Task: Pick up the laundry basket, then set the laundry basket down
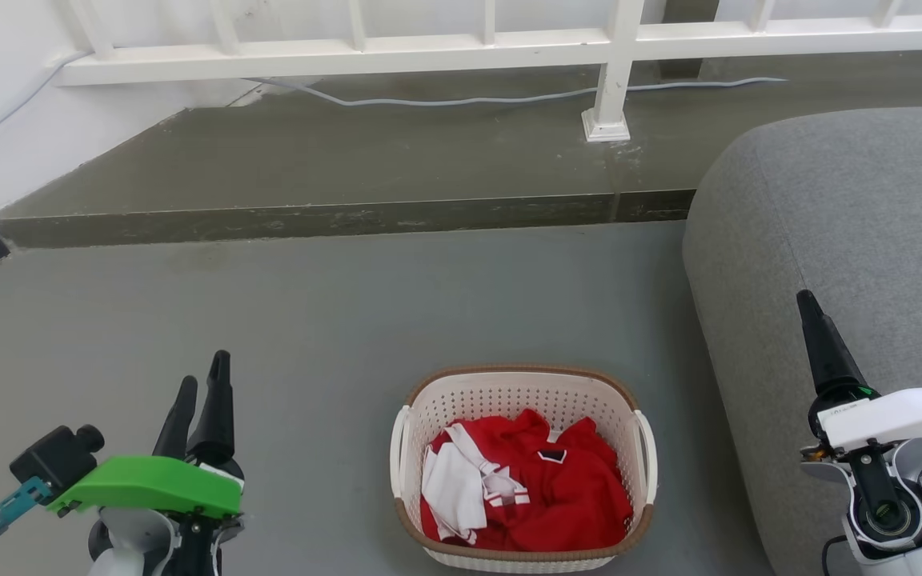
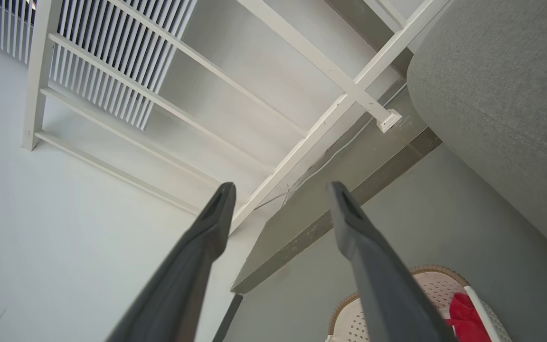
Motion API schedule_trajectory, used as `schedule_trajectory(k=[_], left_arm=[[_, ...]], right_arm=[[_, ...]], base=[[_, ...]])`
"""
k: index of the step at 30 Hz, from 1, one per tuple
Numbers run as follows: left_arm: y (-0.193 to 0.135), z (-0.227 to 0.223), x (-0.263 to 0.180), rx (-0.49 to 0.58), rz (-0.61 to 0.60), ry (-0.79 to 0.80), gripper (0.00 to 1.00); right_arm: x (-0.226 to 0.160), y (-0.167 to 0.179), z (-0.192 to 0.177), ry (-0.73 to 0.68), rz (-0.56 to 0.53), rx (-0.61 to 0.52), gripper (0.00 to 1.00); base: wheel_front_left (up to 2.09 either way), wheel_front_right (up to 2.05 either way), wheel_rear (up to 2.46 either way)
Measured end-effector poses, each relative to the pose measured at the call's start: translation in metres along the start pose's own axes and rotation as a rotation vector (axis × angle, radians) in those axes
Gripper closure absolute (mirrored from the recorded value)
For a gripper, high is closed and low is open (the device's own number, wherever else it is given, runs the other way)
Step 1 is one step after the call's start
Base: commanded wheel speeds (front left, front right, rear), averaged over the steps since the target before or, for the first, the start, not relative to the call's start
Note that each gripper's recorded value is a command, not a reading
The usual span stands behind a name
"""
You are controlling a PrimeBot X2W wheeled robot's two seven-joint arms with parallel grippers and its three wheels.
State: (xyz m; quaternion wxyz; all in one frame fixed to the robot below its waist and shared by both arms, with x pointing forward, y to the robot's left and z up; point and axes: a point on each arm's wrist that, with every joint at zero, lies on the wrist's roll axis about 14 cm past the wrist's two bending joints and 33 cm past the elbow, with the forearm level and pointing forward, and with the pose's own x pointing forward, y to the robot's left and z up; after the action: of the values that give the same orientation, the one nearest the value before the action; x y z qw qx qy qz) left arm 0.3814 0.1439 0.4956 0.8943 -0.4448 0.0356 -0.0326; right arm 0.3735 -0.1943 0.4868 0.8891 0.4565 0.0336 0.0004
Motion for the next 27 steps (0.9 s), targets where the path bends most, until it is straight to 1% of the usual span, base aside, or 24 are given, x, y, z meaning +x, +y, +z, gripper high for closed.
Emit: schedule_trajectory(k=[3, 8, 11, 18, 27], left_arm=[[-0.005, -0.002, 0.001, 0.028, -0.015, 0.001, 0.00], [-0.011, -0.003, 0.002, 0.123, -0.035, -0.001, 0.00], [-0.015, -0.004, 0.002, 0.144, -0.047, -0.009, 0.00], [-0.024, -0.005, 0.003, 0.238, -0.078, -0.019, 0.00], [-0.034, -0.008, 0.003, 0.326, -0.114, -0.028, 0.00]], right_arm=[[0.000, 0.001, 0.002, 0.000, 0.008, -0.070, 0.00], [0.002, 0.003, 0.004, -0.012, 0.014, -0.152, 0.00], [0.002, 0.005, 0.004, -0.020, 0.021, -0.185, 0.00], [0.002, 0.008, 0.001, -0.024, 0.036, -0.268, 0.00], [0.001, 0.011, 0.001, -0.033, 0.051, -0.360, 0.00]], base=[[0.00, 0.00, 0.00], [0.00, 0.00, 0.00], [0.00, 0.00, 0.00], [0.00, 0.00, 0.00], [0.00, 0.00, 0.00]])
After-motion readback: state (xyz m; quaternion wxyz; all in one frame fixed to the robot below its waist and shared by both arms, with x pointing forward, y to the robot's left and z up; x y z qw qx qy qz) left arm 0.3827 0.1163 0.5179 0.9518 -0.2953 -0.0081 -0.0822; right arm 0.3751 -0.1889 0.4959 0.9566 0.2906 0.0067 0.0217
